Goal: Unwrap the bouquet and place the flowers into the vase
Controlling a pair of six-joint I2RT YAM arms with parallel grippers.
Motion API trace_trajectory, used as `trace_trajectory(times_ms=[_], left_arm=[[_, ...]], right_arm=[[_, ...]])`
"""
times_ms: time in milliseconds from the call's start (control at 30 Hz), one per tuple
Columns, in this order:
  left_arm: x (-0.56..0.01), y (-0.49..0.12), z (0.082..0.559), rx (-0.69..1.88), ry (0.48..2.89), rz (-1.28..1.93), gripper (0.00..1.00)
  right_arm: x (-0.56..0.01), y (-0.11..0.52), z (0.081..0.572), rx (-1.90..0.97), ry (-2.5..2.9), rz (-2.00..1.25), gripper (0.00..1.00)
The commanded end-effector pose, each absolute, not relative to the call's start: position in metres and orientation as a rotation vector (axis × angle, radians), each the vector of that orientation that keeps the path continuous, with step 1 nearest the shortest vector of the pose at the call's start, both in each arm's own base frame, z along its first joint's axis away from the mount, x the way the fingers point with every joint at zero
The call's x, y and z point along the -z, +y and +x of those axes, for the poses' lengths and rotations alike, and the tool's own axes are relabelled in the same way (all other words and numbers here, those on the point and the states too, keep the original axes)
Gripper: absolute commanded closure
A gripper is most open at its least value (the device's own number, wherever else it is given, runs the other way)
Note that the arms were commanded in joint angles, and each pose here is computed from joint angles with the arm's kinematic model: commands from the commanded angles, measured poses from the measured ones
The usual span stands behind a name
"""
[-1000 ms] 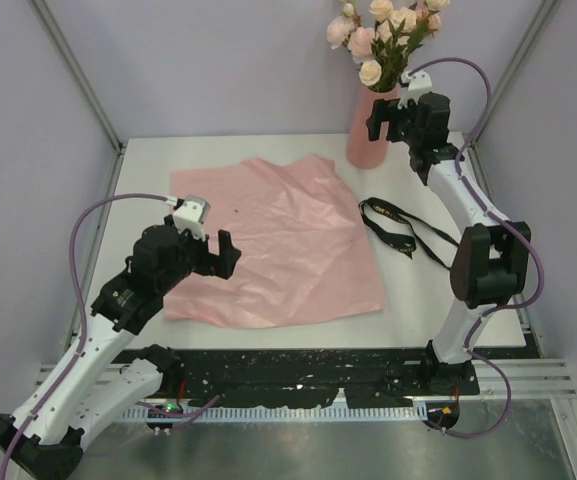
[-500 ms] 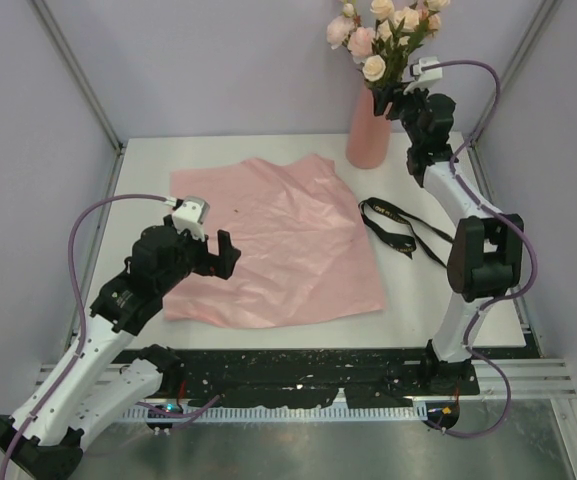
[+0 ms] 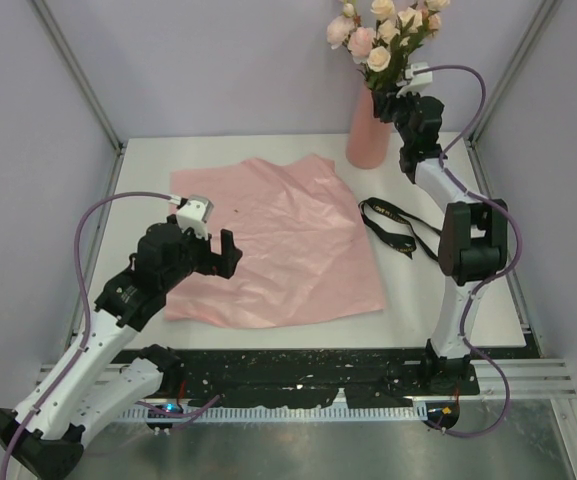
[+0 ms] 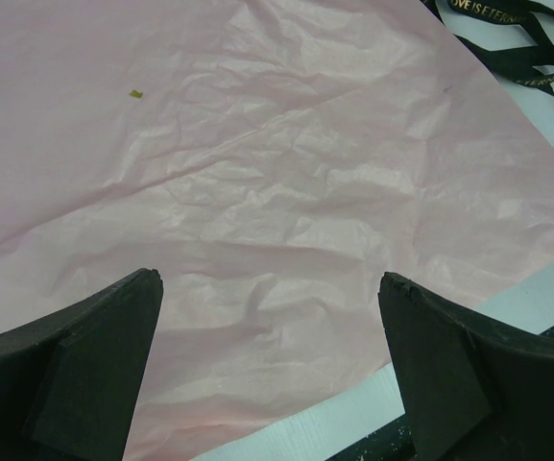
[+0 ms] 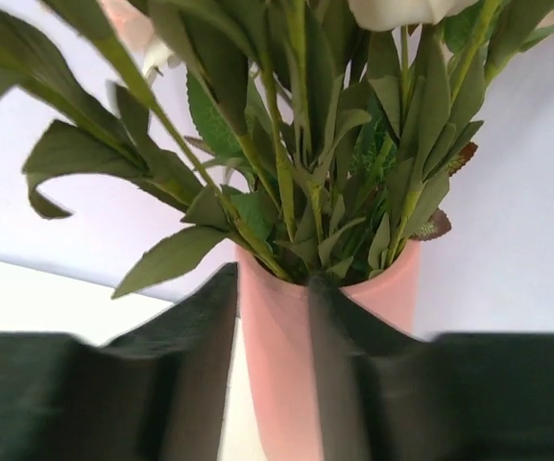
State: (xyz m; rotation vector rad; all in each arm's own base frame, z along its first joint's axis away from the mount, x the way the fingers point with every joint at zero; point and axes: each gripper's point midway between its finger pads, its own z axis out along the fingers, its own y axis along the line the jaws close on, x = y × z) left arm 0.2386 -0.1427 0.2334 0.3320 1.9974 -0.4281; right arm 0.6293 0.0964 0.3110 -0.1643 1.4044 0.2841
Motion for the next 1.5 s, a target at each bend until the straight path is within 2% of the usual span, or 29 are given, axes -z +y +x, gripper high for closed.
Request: trace_trajectory(times_ms=[0, 33, 100, 267, 433, 733, 1133, 1267, 1467], left_arm=[[-0.249, -0.144, 0.242, 0.432, 1.953, 0.331, 0.01], [-0.248, -0.144, 0.242, 0.434, 1.955, 0.331, 0.01], [-0.249, -0.144, 0.242, 0.433, 1.953, 0.329, 0.01], [-0.25, -0.145, 0.242, 0.437, 1.947, 0.332, 0.01], [-0.253, -0.146, 0.24, 0.452, 1.934, 0.335, 0.01], [-0.273, -0.142, 0.233, 0.478, 1.836, 0.317, 0.01], [-0.321, -0.113, 0.211, 0.494, 1.536, 0.189, 0.0], [-0.324, -0.114, 0.205, 0.517, 1.479, 0.212, 0.0], [-0.324, -0.115, 0.204, 0.521, 1.482, 0.218, 0.0]], right_arm=[[-0.378, 0.088, 0.601, -0.258, 1.288, -0.155, 0.4], [-0.375, 0.086, 0.597, -0.245, 1.313, -0.155, 0.24], [-0.383, 0.079, 0.584, -0.221, 1.33, -0.134, 0.14], [-0.4, 0.078, 0.554, -0.228, 1.359, -0.14, 0.05], [-0.391, 0.077, 0.514, -0.249, 1.431, -0.132, 0.05], [-0.311, 0.089, 0.412, -0.482, 1.759, 0.031, 0.05], [-0.325, 0.126, 0.251, -0.747, 1.745, -0.121, 0.05], [-0.319, 0.126, 0.232, -0.769, 1.737, -0.124, 0.05], [-0.315, 0.125, 0.228, -0.761, 1.739, -0.138, 0.05]])
